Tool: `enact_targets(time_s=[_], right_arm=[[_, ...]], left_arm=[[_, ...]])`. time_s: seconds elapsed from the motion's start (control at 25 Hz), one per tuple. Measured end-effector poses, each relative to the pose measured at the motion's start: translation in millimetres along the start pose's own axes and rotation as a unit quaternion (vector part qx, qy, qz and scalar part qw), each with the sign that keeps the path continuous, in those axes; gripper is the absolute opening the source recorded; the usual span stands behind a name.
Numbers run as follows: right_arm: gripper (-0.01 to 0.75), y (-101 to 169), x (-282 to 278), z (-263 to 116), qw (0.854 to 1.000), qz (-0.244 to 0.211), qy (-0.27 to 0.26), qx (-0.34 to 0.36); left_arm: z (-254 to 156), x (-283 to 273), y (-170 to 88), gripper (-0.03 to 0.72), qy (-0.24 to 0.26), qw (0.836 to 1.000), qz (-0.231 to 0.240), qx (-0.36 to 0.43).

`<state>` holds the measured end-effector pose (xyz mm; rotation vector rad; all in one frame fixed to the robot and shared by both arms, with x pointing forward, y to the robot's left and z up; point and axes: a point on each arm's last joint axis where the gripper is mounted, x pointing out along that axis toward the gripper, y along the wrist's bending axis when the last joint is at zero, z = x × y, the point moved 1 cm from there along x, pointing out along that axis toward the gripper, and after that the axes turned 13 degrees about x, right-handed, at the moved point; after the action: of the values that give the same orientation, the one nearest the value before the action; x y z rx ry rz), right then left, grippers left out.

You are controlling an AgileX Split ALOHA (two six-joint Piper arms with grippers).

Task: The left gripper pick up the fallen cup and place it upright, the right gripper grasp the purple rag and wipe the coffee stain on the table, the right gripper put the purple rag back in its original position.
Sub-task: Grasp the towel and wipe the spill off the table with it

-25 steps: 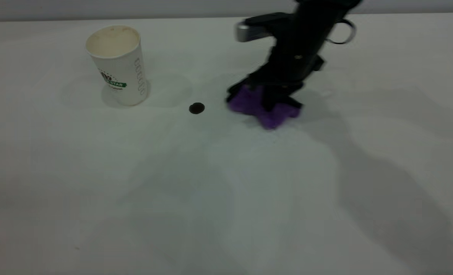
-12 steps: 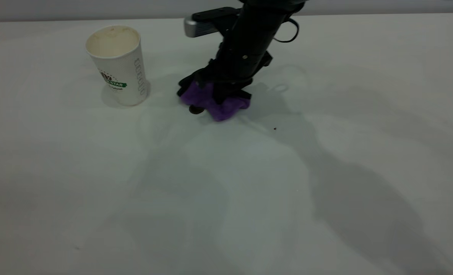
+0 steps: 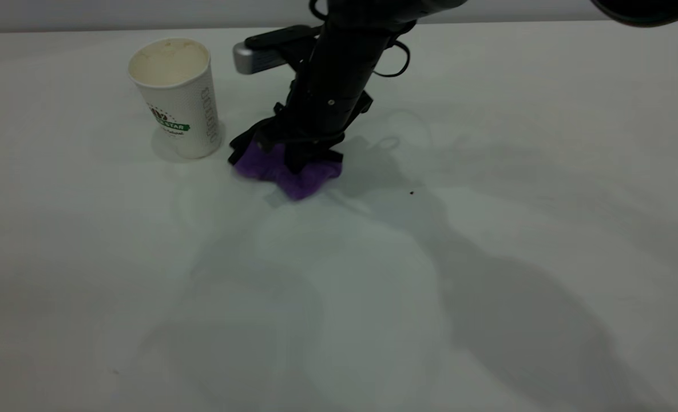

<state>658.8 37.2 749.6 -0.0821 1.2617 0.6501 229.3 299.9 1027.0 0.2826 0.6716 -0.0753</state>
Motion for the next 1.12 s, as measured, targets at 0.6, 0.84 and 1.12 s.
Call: enact_targets(time_s=[0.6, 0.84, 1.12], right_arm=[[0.061, 22.9, -0.7, -34.6, 0.986, 0.021, 0.158, -0.042], [0.066, 2.8, -4.9, -22.3, 0.992, -0.024, 0.118, 0.037], [0.070, -43.7, -20.5, 7.9, 0.990, -0.056, 0.042, 0.122]], left_arm=[[0.0, 0.0, 0.0, 0.526, 0.000, 1.000, 0.000, 0.000], [0.0, 0.0, 0.0, 0.526, 0.000, 1.000, 0.000, 0.000], [0.0, 0.0, 0.0, 0.526, 0.000, 1.000, 0.000, 0.000]])
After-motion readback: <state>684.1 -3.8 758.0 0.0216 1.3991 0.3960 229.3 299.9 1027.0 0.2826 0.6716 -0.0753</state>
